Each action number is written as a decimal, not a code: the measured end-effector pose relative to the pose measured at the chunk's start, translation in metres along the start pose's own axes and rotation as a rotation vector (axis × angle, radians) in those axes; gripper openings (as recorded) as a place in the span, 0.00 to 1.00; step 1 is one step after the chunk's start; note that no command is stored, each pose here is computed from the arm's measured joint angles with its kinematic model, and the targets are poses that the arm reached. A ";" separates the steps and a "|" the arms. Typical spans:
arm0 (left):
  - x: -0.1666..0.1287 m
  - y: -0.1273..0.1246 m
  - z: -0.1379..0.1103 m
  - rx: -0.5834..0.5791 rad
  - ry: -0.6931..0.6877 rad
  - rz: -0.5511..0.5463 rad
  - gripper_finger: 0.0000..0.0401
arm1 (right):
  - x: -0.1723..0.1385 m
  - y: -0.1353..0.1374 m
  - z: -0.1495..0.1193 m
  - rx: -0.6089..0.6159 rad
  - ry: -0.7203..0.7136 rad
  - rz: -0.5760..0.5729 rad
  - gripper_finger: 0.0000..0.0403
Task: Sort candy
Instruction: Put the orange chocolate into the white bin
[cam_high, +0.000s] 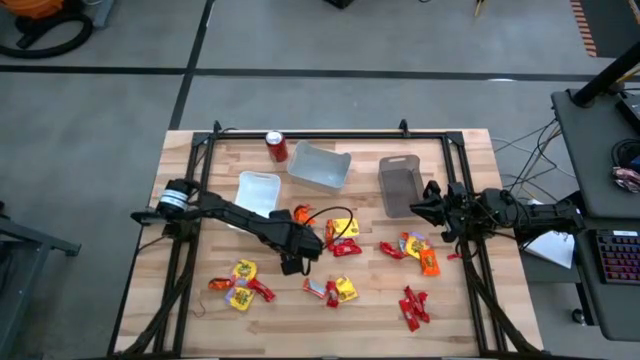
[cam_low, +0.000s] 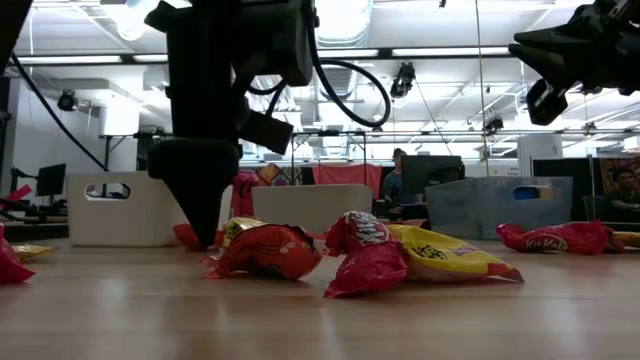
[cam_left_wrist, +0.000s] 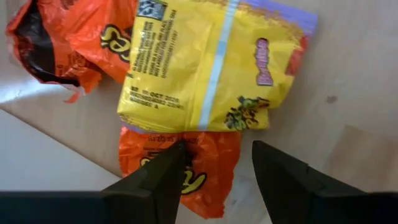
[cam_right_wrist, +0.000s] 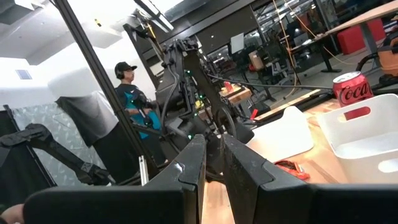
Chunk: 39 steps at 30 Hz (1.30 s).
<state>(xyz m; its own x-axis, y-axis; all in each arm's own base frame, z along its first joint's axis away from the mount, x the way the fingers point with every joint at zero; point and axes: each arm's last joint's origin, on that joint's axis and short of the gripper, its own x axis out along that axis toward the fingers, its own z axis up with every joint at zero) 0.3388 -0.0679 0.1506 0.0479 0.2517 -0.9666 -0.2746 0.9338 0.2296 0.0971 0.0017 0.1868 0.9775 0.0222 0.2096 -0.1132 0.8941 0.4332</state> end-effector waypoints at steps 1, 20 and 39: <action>0.000 0.000 0.000 -0.004 -0.003 0.008 0.41 | 0.000 0.000 0.000 0.000 0.000 0.000 0.11; -0.031 0.003 0.000 0.032 -0.079 -0.079 0.00 | 0.000 0.000 0.000 0.001 0.002 0.003 0.11; -0.131 0.067 -0.039 0.079 -0.307 -0.092 0.00 | 0.000 0.001 0.000 0.002 0.013 0.023 0.11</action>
<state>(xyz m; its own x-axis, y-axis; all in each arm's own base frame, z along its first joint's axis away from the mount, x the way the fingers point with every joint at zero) 0.2771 -0.0483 0.2879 0.3597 0.2191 -0.9070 -0.1809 0.9700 0.1626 0.0971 0.0025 0.1867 0.9769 0.0489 0.2082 -0.1363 0.8926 0.4297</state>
